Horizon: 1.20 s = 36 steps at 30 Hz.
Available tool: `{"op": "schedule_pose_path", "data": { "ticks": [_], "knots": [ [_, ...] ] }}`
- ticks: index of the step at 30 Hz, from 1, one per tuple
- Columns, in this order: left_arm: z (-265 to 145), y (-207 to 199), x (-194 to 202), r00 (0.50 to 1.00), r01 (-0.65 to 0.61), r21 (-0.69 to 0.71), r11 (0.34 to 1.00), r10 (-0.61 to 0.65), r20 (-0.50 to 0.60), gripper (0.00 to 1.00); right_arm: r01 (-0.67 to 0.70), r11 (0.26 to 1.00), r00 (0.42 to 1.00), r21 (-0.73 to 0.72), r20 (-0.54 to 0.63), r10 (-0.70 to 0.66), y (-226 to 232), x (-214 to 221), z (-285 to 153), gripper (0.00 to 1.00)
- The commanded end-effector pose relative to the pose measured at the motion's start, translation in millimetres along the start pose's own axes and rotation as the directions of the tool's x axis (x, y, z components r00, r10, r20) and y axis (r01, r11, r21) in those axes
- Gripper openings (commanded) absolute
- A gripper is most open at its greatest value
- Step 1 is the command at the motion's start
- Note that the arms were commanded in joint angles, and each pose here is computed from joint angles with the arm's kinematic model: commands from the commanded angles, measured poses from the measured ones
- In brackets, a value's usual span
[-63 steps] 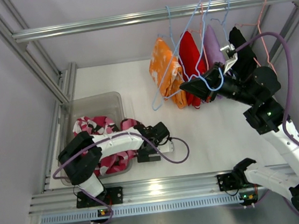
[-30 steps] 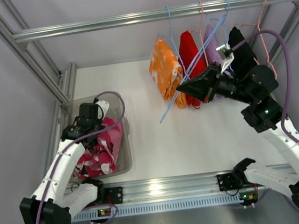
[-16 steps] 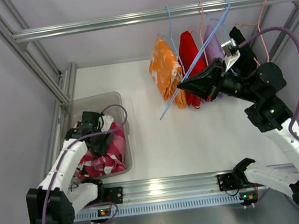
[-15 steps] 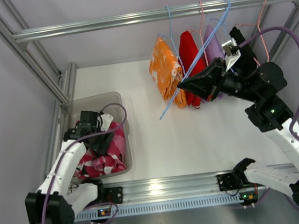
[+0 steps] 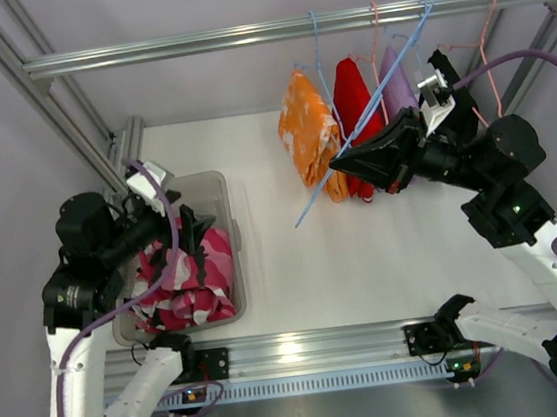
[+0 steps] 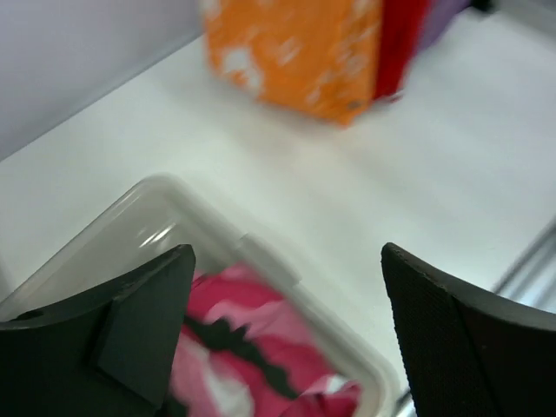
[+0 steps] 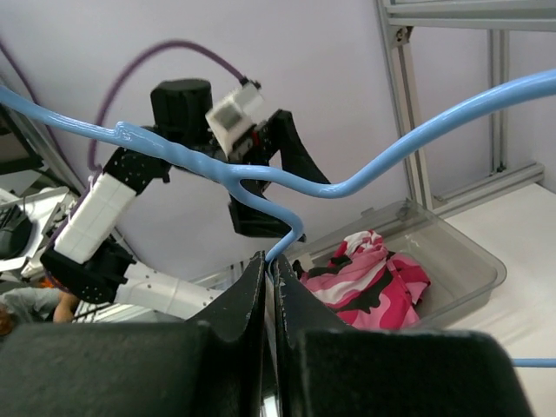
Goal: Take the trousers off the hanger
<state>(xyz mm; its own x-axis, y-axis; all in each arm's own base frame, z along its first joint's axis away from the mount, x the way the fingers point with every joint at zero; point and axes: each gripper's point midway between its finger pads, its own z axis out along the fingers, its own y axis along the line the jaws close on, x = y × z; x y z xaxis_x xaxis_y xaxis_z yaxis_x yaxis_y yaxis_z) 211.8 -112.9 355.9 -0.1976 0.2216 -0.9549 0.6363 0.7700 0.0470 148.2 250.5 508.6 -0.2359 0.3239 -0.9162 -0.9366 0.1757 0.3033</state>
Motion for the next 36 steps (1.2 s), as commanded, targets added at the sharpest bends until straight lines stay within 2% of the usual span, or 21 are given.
{"op": "schedule_pose_path", "data": {
  "ticks": [1, 2, 4, 8, 9, 13, 23, 27, 30, 34, 36],
  "knots": [
    [-9, -74, -58, 0.984, 0.058, 0.46, 0.886, -0.127, 0.121, 0.9, 0.052, 0.996, 0.998, -0.071, 0.029, -0.05, 19, -14, 5, 0.0],
    [-6, -79, -76, 0.969, 0.13, 0.528, 0.839, -0.22, 0.112, 0.88, 0.042, 0.996, 0.999, -0.085, 0.021, -0.04, 21, -11, 8, 0.0],
    [-9, -93, -96, 0.95, 0.151, 0.651, 0.744, -0.292, 0.113, 0.85, 0.046, 0.992, 0.999, -0.121, 0.034, -0.042, 27, -12, 15, 0.0],
    [-16, -102, -112, 0.936, 0.124, 0.72, 0.682, -0.322, 0.144, 0.83, 0.024, 0.988, 1.0, -0.154, 0.022, -0.021, 32, -6, 24, 0.0],
    [-19, -104, -121, 0.934, 0.073, 0.733, 0.676, -0.304, 0.188, 0.83, 0.015, 0.987, 1.0, -0.157, 0.015, -0.013, 31, -3, 28, 0.0],
    [-28, -124, -133, 0.935, 0.027, 0.805, 0.593, -0.301, 0.19, 0.85, -0.001, 0.982, 1.0, -0.188, 0.012, 0.004, 37, 1, 37, 0.0],
    [0, -152, -119, 0.949, -0.007, 0.817, 0.577, -0.254, 0.188, 0.88, -0.022, 0.967, 1.0, -0.255, -0.001, 0.022, 53, 7, 58, 0.0],
    [3, -164, -115, 0.957, -0.024, 0.835, 0.55, -0.229, 0.178, 0.84, -0.028, 0.963, 1.0, -0.266, -0.006, 0.027, 54, 8, 65, 0.0],
    [6, -173, -110, 0.961, -0.008, 0.854, 0.52, -0.232, 0.15, 0.79, -0.029, 0.96, 1.0, -0.277, -0.004, 0.029, 56, 8, 68, 0.0],
    [4, -176, -112, 0.959, 0.019, 0.872, 0.49, -0.257, 0.124, 0.62, -0.027, 0.959, 1.0, -0.284, -0.005, 0.027, 58, 10, 70, 0.0],
    [2, -175, -116, 0.954, 0.026, 0.868, 0.495, -0.271, 0.126, 0.37, -0.026, 0.961, 1.0, -0.276, -0.009, 0.024, 55, 12, 70, 0.0]
  ]
}}
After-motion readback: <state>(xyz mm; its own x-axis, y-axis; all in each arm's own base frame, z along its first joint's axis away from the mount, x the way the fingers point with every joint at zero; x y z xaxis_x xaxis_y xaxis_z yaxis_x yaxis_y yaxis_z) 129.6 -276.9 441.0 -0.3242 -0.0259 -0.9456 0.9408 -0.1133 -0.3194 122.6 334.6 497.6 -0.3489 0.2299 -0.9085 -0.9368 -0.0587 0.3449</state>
